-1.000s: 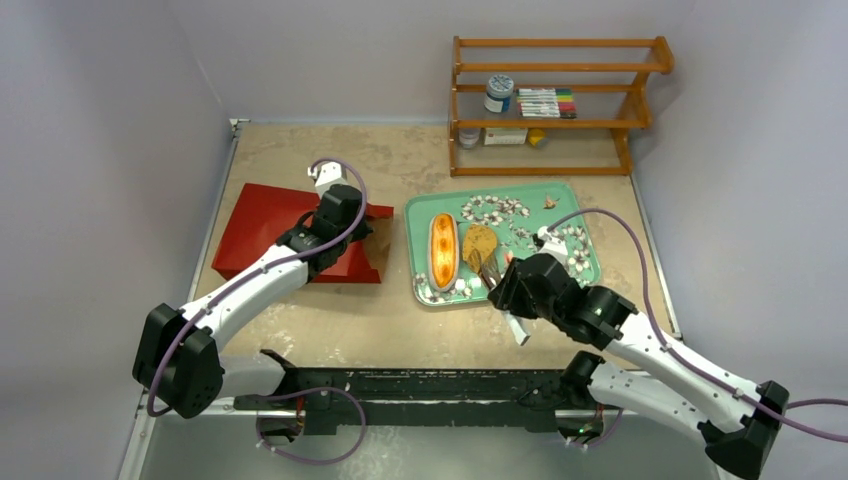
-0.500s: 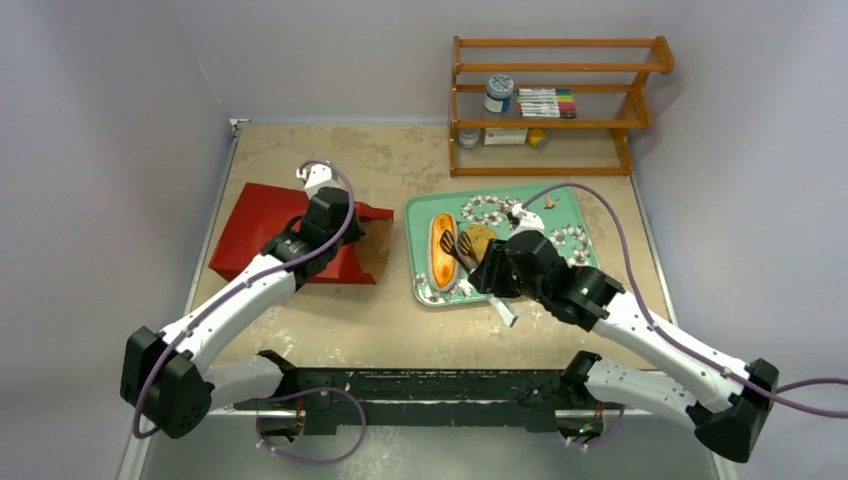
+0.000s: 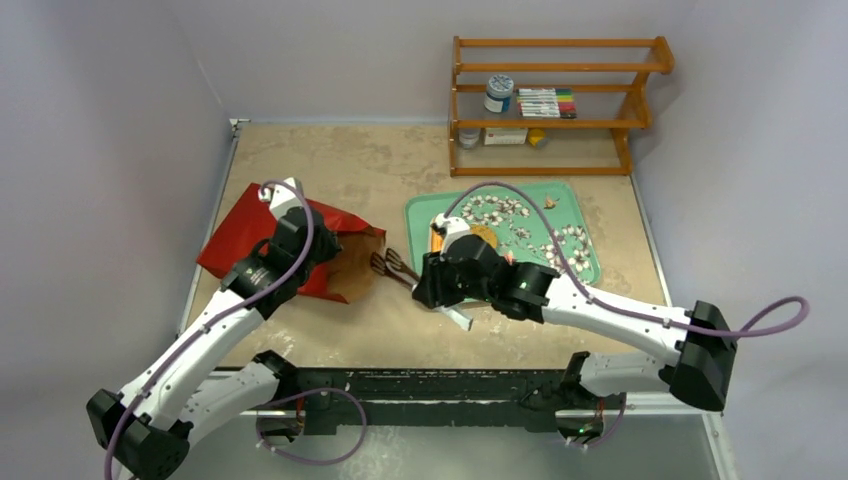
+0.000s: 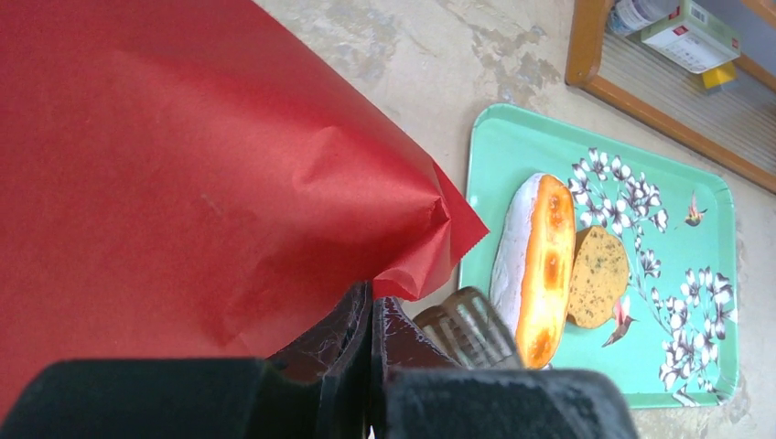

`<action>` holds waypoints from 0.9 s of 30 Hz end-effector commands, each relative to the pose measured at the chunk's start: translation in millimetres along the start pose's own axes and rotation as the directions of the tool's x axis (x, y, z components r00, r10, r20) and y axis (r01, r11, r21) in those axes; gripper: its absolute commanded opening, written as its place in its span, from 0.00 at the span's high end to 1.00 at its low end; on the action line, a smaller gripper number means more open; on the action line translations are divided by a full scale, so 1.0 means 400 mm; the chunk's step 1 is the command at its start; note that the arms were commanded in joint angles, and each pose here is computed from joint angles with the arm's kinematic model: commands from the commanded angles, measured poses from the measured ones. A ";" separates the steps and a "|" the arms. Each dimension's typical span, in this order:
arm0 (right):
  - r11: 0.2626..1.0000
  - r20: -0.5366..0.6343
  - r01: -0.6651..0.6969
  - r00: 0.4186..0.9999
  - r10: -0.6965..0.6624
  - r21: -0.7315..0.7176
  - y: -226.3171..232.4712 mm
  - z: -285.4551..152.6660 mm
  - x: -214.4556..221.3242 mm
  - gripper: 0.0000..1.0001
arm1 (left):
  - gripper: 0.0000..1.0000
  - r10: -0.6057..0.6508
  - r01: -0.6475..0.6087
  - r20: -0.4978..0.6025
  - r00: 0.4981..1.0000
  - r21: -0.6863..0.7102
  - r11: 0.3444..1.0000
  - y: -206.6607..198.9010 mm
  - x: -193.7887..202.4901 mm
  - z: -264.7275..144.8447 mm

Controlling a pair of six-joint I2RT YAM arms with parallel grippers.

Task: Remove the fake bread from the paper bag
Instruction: Adjust the paper bag at the center of the board.

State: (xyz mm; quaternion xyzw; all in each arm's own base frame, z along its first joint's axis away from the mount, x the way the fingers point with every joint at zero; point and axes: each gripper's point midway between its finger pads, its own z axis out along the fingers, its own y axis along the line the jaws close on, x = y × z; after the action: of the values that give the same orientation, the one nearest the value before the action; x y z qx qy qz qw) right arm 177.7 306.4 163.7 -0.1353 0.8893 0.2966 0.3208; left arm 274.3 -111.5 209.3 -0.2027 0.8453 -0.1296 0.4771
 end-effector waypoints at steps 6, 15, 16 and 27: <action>0.969 0.089 0.084 0.994 -0.065 -0.232 0.194 0.028 -0.054 0.57 | 1.00 -0.066 0.065 -0.001 0.998 -0.123 0.990 0.096 0.015 -0.060; 0.949 0.089 0.097 0.993 -0.073 -0.301 0.250 0.124 -0.034 0.57 | 1.00 -0.081 0.068 -0.058 0.995 -0.209 0.976 0.147 0.052 -0.084; 0.949 0.082 0.096 0.994 -0.075 -0.301 0.248 0.142 -0.026 0.57 | 1.00 -0.087 0.072 -0.059 0.995 -0.220 0.973 0.154 0.055 -0.086; 0.952 -0.020 0.066 0.997 -0.076 -0.298 0.189 0.277 0.125 0.58 | 1.00 -0.148 0.152 0.037 0.988 -0.164 0.975 0.145 0.019 -0.093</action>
State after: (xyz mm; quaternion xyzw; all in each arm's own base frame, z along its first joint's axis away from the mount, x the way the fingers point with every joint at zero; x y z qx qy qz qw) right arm 160.7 415.3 80.5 -0.2191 0.8611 0.3696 0.2716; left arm 216.3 -63.8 189.9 -0.2955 0.8495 -0.0804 0.4296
